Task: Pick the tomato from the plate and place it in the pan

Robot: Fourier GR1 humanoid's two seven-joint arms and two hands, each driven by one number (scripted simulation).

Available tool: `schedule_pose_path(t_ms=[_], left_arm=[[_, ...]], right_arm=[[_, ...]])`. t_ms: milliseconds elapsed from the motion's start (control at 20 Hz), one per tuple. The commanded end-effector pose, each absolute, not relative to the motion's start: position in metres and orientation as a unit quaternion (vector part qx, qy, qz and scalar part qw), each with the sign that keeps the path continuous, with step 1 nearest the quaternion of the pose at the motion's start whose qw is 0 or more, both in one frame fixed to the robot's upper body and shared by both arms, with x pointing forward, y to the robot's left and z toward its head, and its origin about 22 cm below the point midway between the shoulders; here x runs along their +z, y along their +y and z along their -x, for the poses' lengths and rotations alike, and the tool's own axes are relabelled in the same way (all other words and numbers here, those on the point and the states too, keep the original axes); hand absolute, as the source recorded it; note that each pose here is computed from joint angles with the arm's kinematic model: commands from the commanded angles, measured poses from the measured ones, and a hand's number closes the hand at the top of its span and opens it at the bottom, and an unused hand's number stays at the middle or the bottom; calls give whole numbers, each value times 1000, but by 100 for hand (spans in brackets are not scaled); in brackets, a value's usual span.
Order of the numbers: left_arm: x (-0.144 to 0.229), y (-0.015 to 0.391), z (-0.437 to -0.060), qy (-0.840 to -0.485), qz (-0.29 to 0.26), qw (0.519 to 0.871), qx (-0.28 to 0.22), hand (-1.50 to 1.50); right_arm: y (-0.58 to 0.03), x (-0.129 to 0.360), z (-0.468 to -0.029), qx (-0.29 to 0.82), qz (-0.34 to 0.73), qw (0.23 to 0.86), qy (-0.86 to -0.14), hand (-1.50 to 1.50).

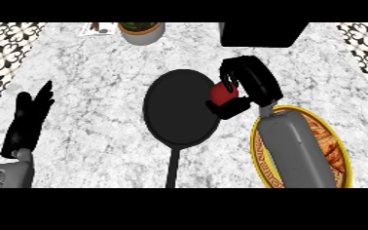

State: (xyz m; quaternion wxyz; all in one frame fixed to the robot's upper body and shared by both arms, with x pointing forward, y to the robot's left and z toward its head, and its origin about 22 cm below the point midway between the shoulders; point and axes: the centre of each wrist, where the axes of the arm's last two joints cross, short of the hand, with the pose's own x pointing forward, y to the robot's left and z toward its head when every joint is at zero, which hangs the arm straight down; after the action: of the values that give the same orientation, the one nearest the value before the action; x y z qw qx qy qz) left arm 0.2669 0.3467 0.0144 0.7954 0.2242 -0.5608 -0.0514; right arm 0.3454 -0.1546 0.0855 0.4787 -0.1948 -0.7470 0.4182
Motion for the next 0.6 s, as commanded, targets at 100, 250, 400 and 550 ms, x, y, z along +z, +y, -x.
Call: schedule_pose_path(t_ms=[100,250,400,550], left_arm=[[15,351,-274,-566,-219,793,-51,0],[0,345,-271,-564,-223,793,-55,0],[2,328,-274,-570,-218,790,-60,0],[31,340,-287,-576,-209,787,-68,0]], right_arm=[[-100,66,-373,416,186,506,-732,150],[-94,42,-382,425,184,527,-712,150],[-88,20,-385,428,189,529,-708,150],[-83,4,-383,429,176,541,-701,150]])
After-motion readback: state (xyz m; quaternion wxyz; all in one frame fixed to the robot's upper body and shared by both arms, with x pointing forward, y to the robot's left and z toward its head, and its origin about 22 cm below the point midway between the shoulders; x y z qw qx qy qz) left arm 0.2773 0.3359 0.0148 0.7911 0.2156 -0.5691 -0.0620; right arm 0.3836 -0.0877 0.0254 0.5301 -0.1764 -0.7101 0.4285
